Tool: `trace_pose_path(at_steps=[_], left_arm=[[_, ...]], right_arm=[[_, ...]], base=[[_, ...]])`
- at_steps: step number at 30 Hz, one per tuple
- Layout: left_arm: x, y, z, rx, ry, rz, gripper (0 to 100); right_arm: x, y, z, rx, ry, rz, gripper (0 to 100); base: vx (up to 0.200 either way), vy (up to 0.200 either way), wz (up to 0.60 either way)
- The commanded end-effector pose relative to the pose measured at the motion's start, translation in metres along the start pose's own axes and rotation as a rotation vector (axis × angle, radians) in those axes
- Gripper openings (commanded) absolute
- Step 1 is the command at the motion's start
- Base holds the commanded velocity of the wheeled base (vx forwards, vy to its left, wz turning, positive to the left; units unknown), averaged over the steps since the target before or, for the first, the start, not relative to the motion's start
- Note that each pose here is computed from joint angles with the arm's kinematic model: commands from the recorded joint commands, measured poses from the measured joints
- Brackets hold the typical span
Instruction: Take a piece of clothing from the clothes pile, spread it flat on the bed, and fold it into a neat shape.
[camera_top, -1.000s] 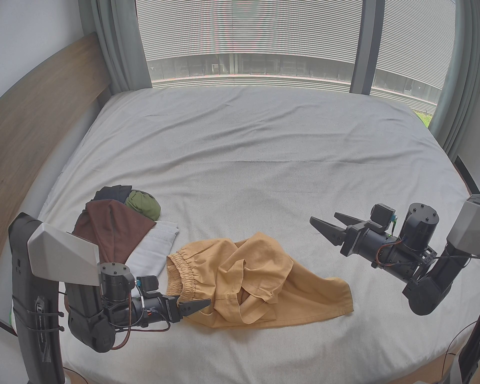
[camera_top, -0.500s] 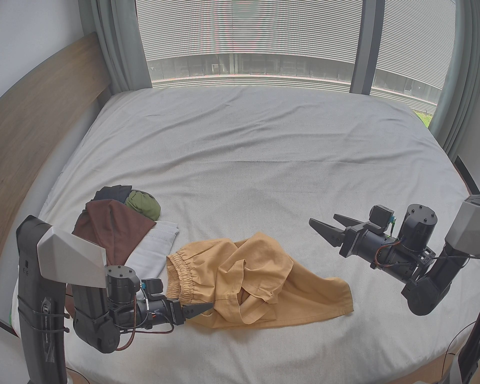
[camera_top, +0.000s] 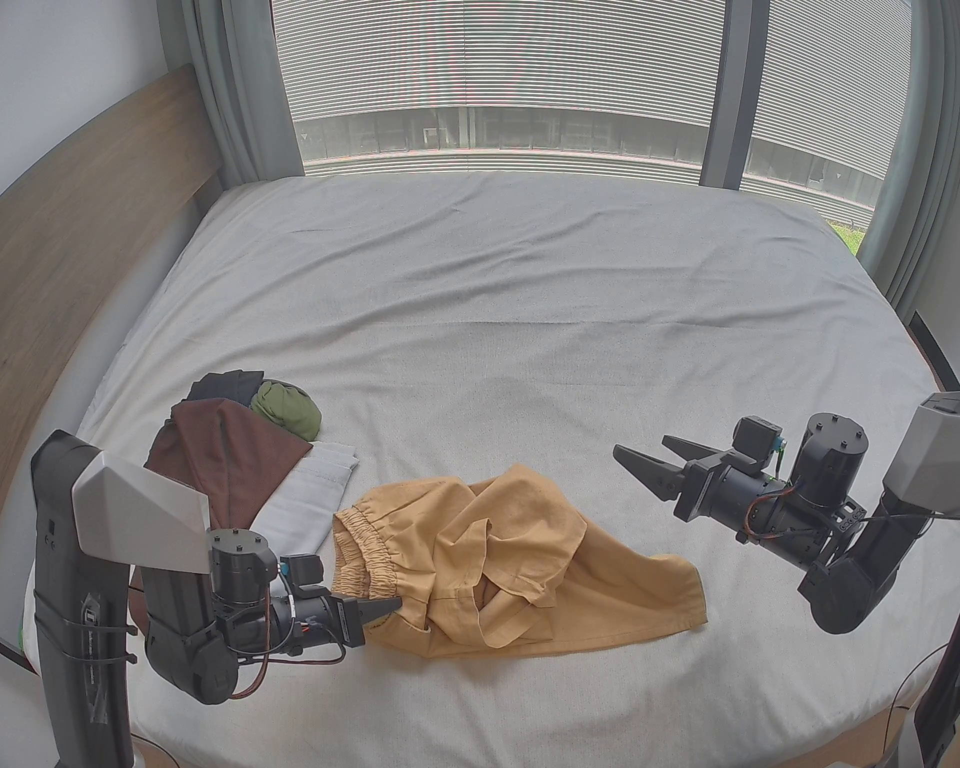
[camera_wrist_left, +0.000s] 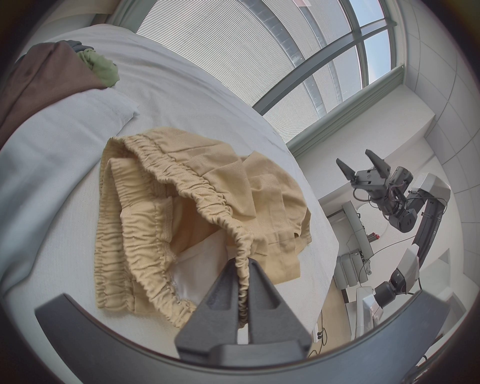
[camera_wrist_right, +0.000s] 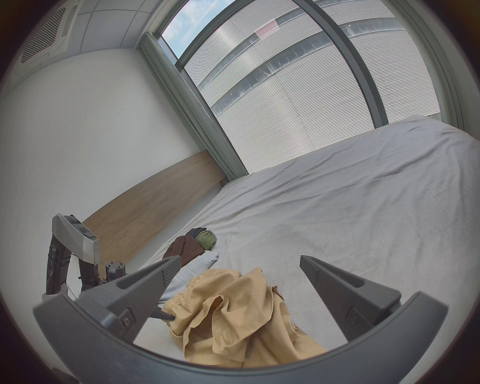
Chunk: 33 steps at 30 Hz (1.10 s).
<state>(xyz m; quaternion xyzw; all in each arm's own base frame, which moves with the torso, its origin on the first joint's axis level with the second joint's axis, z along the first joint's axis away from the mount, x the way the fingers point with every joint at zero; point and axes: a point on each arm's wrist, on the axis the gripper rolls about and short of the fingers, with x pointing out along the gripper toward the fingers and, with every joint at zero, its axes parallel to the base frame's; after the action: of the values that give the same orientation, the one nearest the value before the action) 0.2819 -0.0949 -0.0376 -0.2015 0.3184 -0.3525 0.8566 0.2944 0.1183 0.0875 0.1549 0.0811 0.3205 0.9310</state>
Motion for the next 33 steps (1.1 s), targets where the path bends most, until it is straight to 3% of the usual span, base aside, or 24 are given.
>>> trace_pose_path(at_steps=[1, 9, 12, 21, 28, 33], left_arm=[[-0.003, -0.007, 0.016, 0.022, -0.055, -0.021, 0], [-0.019, -0.030, 0.052, -0.028, -0.189, -0.062, 0], [-0.025, -0.025, 0.058, -0.029, -0.219, -0.047, 0], [-0.024, -0.023, 0.060, -0.031, -0.224, -0.046, 0], [-0.023, -0.022, 0.059, -0.033, -0.221, -0.045, 0], [-0.023, -0.023, 0.058, -0.034, -0.219, -0.045, 0]], right_arm=[[0.000, 0.003, -0.007, 0.006, 0.027, 0.012, 100], [0.009, 0.032, -0.026, 0.049, 0.099, 0.106, 100], [0.011, 0.045, -0.033, 0.092, 0.131, 0.139, 100], [0.027, 0.045, -0.065, 0.134, 0.270, 0.139, 100], [0.050, 0.055, -0.088, 0.189, 0.317, 0.167, 100], [0.065, 0.060, -0.089, 0.244, 0.335, 0.170, 100]], base=[[0.000, 0.000, 0.00], [0.000, 0.000, 0.00], [0.000, 0.000, 0.00], [0.000, 0.000, 0.00], [0.000, 0.000, 0.00], [0.000, 0.000, 0.00]])
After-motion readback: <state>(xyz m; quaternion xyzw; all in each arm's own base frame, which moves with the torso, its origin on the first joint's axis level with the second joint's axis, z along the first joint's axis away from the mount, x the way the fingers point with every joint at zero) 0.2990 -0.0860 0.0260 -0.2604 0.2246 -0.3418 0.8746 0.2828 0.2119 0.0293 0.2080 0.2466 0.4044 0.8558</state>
